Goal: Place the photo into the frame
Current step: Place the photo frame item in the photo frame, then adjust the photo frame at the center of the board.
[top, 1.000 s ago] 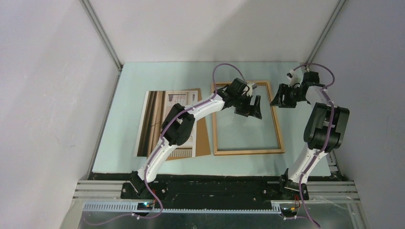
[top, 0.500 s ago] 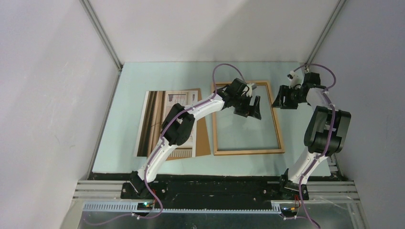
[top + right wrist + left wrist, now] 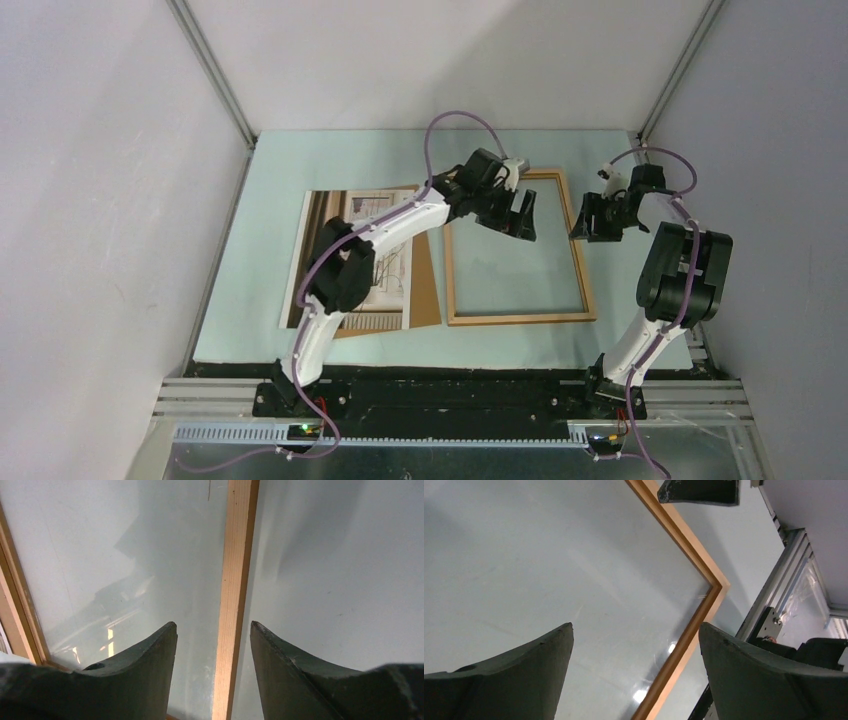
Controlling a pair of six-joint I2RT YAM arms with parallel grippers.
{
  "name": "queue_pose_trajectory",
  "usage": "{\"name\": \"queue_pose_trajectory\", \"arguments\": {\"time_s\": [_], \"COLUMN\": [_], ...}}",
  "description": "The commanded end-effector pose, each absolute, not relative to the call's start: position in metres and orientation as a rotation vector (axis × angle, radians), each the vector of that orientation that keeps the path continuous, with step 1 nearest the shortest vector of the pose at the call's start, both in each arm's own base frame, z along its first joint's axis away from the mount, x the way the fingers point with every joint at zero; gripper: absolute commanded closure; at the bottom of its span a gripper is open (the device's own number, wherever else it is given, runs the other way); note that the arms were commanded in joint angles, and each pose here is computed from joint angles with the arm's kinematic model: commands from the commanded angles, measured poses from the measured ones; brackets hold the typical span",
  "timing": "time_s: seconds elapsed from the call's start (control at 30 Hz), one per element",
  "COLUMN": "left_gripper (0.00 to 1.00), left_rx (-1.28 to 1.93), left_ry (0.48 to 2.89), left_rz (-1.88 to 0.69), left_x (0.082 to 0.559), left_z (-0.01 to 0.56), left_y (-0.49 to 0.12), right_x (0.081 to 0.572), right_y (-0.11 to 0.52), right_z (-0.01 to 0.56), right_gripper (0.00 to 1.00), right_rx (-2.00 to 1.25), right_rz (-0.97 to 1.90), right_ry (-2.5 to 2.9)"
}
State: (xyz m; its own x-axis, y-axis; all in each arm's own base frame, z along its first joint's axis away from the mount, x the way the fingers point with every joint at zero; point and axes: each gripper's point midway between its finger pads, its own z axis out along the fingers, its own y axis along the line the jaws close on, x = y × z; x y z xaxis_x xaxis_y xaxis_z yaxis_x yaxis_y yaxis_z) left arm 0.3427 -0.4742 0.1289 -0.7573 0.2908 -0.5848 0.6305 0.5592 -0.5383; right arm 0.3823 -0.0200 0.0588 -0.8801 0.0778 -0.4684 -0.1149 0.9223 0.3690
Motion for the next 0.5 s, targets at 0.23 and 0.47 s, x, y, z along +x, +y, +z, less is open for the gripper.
{"name": "queue_pose_trajectory", "arguments": {"time_s": [0.23,0.47], "left_gripper": [0.0,0.0], "left_rx": [0.838,0.821], "left_ry": [2.203,2.202], "left_rz": [-0.757,-0.636], "left_x": [0.344,0.339], "left_z": [0.173,0.175], "left_y": [-0.398,-0.349], "right_x": [0.387,0.387], "right_y": [-0.023,-0.024], "right_z": [0.036,0.031], "right_gripper": [0.47,0.54], "right_rx": [-0.055,-0.059], "right_rz": [0.457,0.421], "right_ry": [2.63,2.651]}}
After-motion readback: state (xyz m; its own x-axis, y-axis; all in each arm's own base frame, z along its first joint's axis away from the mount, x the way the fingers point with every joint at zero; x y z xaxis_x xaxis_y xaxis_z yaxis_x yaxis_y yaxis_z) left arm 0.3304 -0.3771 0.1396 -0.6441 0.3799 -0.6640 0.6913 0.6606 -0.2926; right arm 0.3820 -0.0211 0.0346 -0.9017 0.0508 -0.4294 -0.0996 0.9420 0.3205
